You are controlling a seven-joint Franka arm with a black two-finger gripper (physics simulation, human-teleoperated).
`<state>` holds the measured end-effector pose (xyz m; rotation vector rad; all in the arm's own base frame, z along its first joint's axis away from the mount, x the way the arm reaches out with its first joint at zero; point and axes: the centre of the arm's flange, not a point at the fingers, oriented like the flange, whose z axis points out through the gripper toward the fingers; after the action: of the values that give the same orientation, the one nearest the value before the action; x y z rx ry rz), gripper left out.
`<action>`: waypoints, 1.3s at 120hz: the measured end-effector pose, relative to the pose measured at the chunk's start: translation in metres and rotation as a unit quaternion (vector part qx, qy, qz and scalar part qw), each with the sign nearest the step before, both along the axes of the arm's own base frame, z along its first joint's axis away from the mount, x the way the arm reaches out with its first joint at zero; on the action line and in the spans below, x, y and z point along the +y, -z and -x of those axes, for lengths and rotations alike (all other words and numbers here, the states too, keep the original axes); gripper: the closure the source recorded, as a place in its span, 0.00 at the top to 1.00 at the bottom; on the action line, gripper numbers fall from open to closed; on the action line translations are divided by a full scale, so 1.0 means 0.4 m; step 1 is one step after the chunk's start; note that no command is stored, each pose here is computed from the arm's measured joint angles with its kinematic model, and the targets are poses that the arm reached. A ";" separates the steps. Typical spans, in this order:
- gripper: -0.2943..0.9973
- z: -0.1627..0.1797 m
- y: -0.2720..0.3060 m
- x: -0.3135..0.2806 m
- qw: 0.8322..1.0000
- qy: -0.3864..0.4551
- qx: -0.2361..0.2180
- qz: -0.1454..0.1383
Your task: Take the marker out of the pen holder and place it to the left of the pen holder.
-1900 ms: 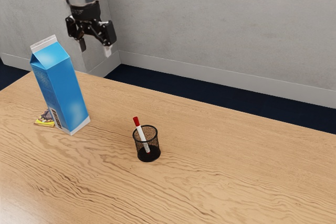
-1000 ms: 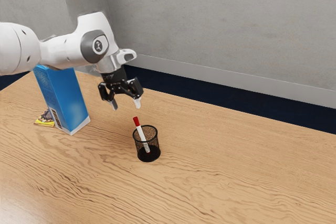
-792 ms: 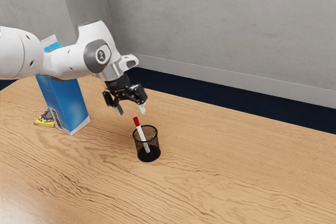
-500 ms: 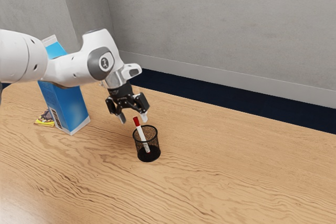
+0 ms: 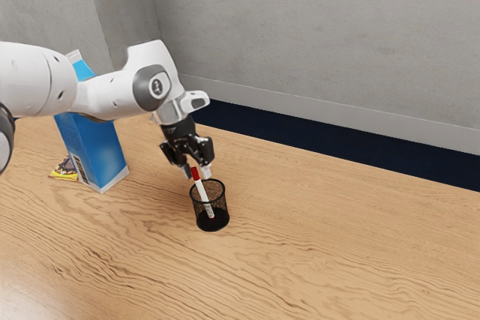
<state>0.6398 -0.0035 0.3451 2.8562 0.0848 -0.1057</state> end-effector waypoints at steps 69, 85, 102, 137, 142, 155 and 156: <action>0.19 -0.016 -0.105 -0.010 0.999 0.036 -0.017 -0.023; 0.18 0.005 -0.316 -0.014 0.996 0.062 -0.039 -0.045; 0.18 0.061 -0.435 0.003 0.992 0.085 -0.008 -0.089; 0.18 0.104 -0.153 0.069 0.949 0.089 0.252 -0.170; 0.17 0.112 -0.138 0.072 0.942 0.084 0.274 -0.175; 0.17 0.126 -0.034 0.078 0.919 0.077 0.341 -0.182; 0.17 0.127 -0.024 0.079 0.917 0.077 0.347 -0.183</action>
<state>0.5890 0.0280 0.3545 3.0220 0.0201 -1.2514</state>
